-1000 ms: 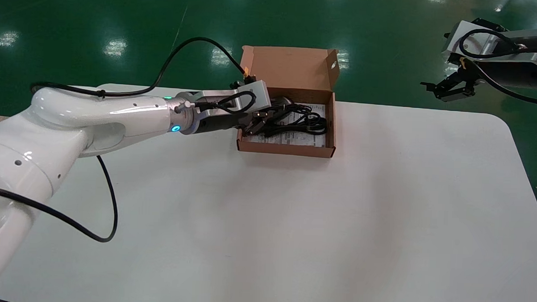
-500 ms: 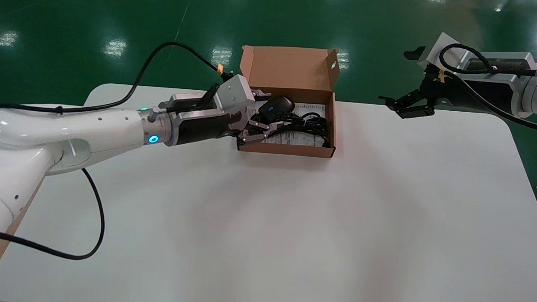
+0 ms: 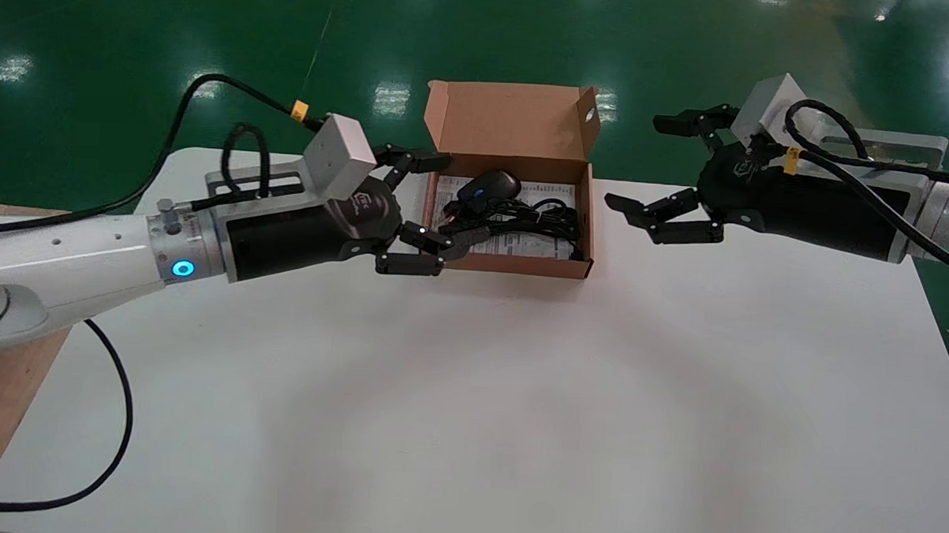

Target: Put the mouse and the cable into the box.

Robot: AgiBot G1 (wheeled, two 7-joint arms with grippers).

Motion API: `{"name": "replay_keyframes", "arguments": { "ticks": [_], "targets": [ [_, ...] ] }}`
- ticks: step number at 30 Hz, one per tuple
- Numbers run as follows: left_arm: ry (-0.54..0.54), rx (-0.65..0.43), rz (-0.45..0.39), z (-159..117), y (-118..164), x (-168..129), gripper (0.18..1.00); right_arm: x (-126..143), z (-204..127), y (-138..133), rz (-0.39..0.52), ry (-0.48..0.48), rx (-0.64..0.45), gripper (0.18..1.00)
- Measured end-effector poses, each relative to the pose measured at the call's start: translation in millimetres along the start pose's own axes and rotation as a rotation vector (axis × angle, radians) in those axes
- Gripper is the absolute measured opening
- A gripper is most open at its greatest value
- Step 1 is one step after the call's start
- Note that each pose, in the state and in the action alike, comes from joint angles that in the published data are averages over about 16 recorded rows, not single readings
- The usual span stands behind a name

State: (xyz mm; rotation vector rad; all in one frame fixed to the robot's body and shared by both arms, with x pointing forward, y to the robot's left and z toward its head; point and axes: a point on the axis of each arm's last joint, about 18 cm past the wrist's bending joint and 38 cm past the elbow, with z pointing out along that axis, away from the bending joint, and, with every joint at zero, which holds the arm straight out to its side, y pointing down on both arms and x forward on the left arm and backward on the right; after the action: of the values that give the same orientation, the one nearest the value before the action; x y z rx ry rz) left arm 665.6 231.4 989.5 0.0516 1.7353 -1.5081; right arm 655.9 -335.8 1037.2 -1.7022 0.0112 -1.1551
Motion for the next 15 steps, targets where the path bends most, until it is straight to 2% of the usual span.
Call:
{"name": "replay_keyframes", "arguments": {
  "ticks": [5,15],
  "targets": [
    [0.032,0.051,-0.041,-25,-10,9,0.919,-20,-9,-8,0.055,-0.052,0.074,1.0],
    [0.118,0.124,-0.098,-76,-34,33,0.988,-61,-36,-28,0.143,-0.171,0.197,1.0]
  ]
}}
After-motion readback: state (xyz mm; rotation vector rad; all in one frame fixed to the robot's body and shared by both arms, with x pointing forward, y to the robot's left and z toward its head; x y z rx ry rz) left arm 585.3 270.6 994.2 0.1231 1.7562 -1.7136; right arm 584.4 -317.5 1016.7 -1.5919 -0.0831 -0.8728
